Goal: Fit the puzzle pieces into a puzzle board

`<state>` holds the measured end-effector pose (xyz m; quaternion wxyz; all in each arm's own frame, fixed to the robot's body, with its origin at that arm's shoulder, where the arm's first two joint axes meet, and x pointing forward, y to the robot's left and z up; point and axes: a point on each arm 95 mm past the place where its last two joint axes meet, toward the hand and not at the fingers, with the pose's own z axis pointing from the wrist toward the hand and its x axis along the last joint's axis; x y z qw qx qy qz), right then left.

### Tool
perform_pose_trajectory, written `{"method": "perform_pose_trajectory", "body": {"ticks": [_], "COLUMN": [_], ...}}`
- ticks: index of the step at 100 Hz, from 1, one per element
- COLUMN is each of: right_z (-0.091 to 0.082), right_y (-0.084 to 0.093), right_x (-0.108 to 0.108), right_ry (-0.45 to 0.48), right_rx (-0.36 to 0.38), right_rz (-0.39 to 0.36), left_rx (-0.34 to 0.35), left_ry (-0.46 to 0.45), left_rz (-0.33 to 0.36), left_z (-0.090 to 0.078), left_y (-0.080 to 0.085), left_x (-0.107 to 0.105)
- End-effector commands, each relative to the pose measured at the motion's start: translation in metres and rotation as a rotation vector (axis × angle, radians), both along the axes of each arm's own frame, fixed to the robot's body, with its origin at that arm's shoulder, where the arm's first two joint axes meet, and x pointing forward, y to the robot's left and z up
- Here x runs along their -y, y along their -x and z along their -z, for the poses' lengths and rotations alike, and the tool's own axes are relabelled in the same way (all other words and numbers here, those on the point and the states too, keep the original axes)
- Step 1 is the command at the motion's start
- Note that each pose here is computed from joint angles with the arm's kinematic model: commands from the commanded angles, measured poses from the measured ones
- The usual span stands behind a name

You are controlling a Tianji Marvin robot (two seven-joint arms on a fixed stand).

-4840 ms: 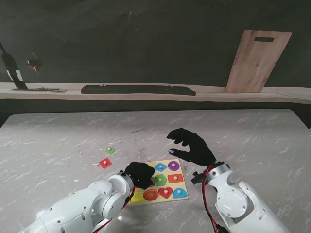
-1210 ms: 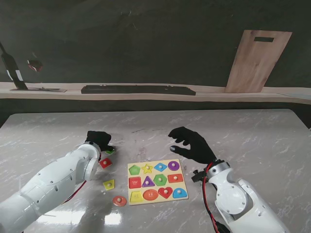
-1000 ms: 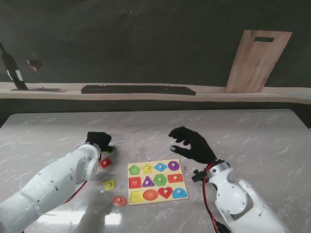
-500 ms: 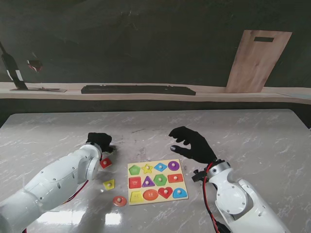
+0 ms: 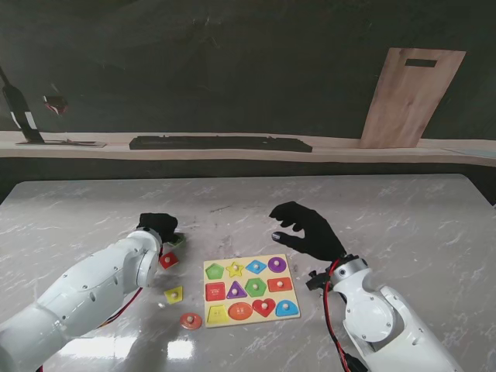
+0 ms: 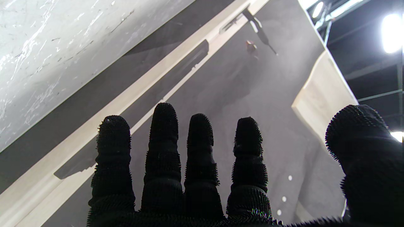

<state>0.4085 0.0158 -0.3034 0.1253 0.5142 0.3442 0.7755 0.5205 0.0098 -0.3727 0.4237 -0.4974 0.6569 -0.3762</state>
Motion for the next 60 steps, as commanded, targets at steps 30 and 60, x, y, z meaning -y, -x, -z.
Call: {"method": "perform_pose_trajectory", "body": {"ticks": [30, 60], "right_z": [0.0007, 0.0008], "right_y": [0.0022, 0.0025], "right_x": [-0.0029, -0.0027], "right_ry": [-0.006, -0.008], "right_rx": [0.001, 0.002], "right_rz": [-0.001, -0.002], "left_rx": [-0.040, -0.039], "left_ry": [-0.005, 0.005], "left_rz": [0.032, 0.065], "left_z": [0.0095, 0.0104], "left_y": [0.0024, 0.0078], "left_x": [0.0033, 0.0041]}}
